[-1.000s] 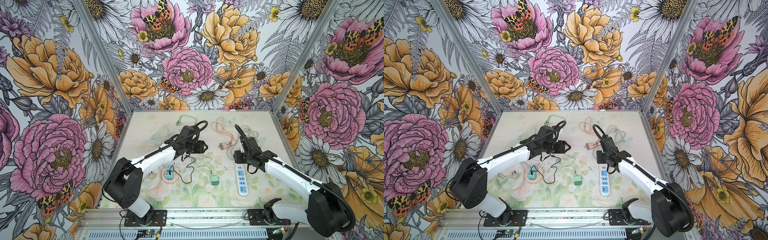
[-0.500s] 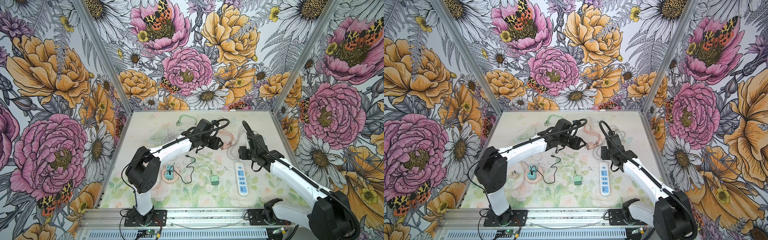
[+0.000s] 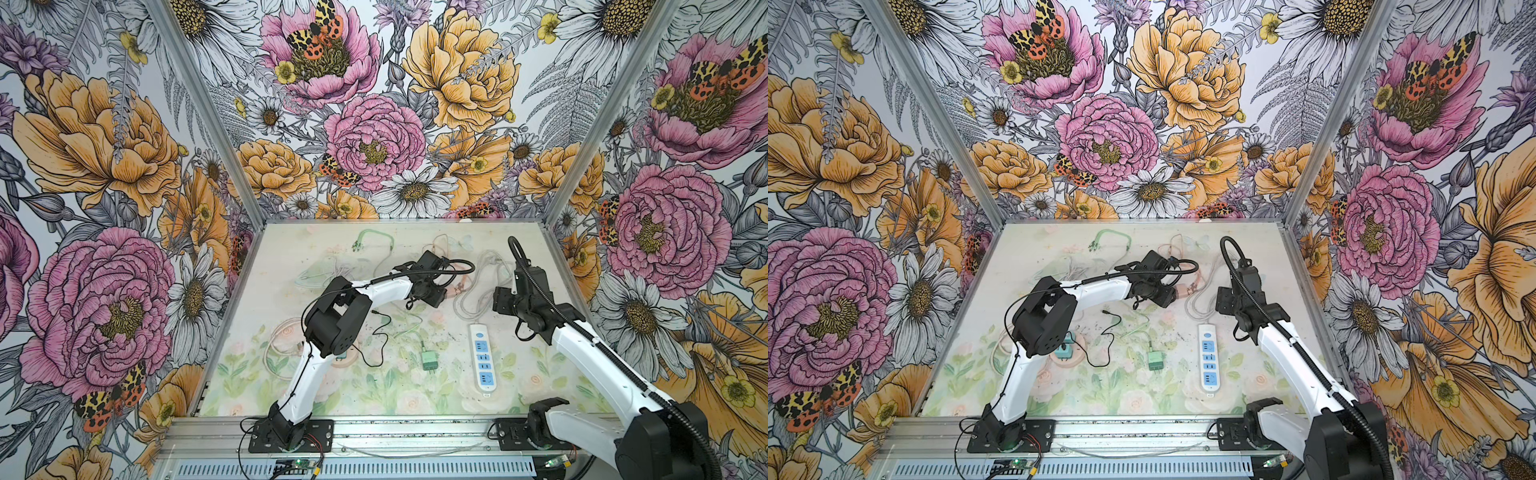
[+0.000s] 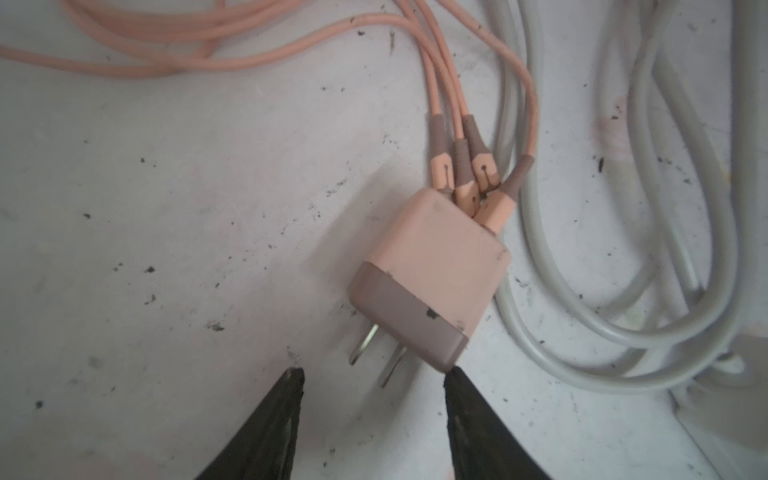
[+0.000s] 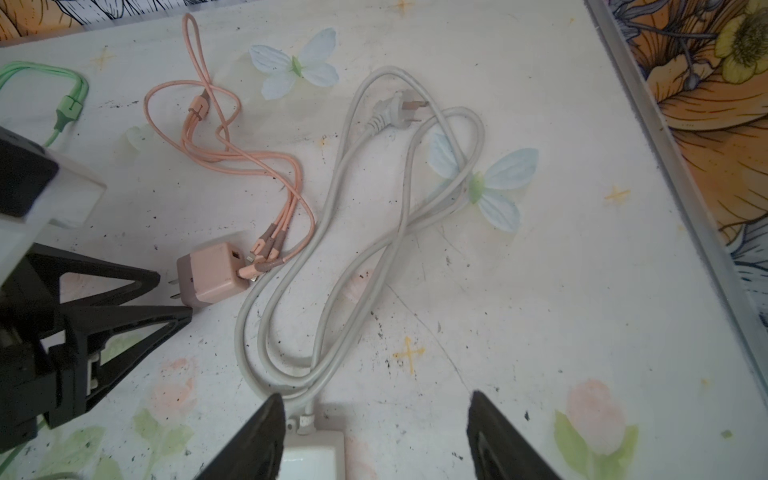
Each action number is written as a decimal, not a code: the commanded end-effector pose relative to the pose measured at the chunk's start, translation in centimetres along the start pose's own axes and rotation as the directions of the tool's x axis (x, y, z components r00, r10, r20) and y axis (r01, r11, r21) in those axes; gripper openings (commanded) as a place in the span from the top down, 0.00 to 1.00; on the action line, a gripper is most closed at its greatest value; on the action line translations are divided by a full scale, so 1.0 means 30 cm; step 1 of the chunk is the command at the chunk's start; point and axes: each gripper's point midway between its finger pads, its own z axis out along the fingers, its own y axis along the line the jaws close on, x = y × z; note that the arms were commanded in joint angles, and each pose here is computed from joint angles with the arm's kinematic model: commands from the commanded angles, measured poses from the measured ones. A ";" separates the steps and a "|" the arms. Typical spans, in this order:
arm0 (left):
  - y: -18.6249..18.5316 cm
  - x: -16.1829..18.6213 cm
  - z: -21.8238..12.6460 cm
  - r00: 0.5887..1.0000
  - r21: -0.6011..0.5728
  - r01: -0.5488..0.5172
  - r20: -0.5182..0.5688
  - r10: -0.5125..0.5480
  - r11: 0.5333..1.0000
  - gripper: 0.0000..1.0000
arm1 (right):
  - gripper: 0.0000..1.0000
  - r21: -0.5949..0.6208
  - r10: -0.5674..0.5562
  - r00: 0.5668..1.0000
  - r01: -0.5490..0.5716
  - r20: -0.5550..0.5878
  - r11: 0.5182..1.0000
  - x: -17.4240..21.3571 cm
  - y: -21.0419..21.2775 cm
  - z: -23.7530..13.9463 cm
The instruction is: Insert the plug
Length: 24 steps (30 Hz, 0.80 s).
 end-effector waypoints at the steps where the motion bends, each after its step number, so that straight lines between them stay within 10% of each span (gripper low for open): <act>1: 0.009 -0.027 0.024 0.998 -0.020 -0.053 0.016 0.054 0.998 0.41 | 0.28 -0.015 0.064 0.998 -0.064 -0.020 0.998 0.038 -0.002 0.007; 24: -0.030 -0.069 0.129 0.992 0.149 -0.124 0.039 0.120 0.981 0.36 | 0.37 0.112 0.439 0.862 -0.425 -0.253 0.898 0.371 -0.077 0.074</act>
